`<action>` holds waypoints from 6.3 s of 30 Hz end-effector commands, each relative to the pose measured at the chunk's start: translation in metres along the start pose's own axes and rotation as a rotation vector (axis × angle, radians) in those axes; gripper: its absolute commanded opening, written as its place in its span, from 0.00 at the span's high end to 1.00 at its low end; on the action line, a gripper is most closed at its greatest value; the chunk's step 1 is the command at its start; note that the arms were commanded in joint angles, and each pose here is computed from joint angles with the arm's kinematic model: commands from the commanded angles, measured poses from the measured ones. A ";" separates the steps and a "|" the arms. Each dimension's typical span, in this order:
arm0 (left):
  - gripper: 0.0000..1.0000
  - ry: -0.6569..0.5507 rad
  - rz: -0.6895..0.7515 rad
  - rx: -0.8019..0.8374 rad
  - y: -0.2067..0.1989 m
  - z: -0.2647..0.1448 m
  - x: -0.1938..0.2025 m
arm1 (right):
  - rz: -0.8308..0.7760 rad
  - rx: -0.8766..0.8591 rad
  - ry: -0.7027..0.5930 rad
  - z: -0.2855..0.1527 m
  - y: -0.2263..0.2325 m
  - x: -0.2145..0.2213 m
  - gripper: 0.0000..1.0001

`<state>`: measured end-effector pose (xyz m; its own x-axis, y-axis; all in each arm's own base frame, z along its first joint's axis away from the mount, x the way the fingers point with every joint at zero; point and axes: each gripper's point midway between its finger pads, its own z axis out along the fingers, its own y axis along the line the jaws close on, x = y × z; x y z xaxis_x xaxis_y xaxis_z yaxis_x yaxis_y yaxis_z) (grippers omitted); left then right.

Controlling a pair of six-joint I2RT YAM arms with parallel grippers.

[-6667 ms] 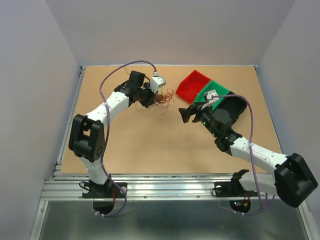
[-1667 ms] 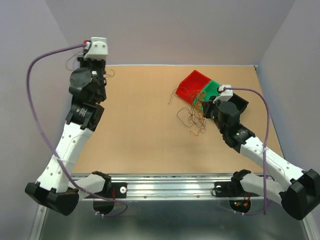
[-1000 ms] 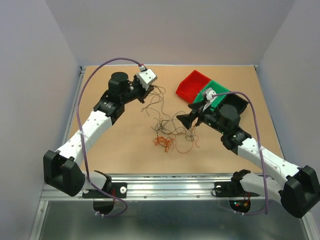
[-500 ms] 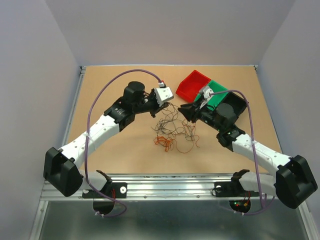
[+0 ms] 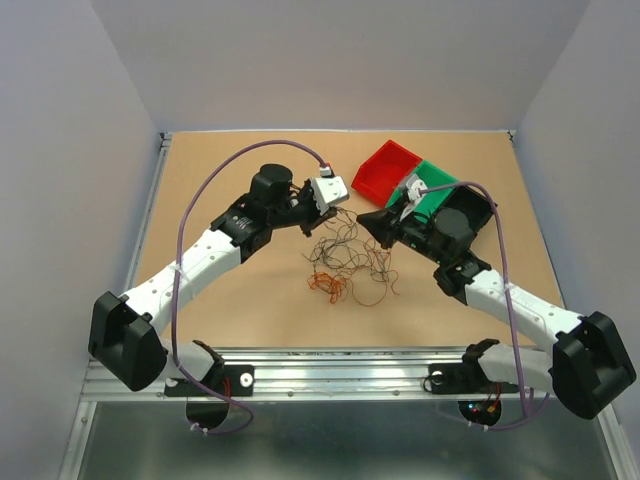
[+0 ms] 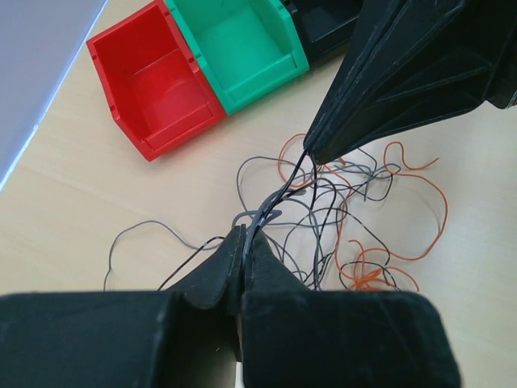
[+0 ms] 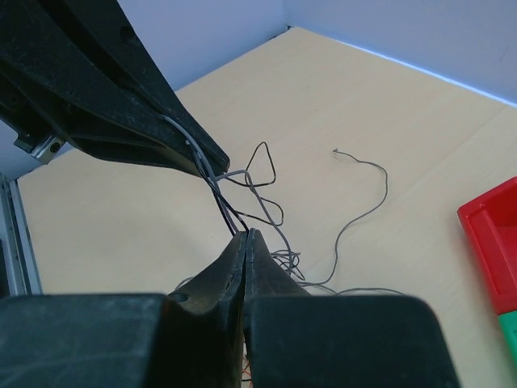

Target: Untangle the cables

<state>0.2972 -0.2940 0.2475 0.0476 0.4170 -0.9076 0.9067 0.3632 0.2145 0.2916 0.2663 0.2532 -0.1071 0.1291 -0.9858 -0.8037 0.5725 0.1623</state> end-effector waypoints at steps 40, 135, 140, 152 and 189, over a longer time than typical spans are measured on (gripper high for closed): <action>0.18 -0.036 -0.067 -0.379 0.080 -0.016 0.008 | 0.124 0.185 0.485 0.063 -0.064 0.119 0.40; 0.16 -0.197 -0.123 -0.089 0.057 -0.001 0.026 | 0.217 1.167 -0.667 -0.183 -0.249 -0.271 0.99; 0.16 -0.195 -0.119 -0.091 0.057 -0.002 0.027 | 0.167 1.141 -0.710 -0.185 -0.236 -0.314 1.00; 0.16 -0.192 -0.119 -0.094 0.057 -0.001 0.027 | 0.163 1.036 -0.728 -0.180 -0.208 -0.341 0.99; 0.16 -0.202 -0.105 -0.094 0.054 -0.005 0.022 | 0.470 1.345 -0.539 -0.215 -0.261 -0.081 0.99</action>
<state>0.3511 -0.2595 0.2198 -0.0223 0.2259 -0.9739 0.8696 0.4850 0.0926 0.3994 -0.0577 0.2613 0.1450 0.6123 -0.7772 0.4072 0.6790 0.6109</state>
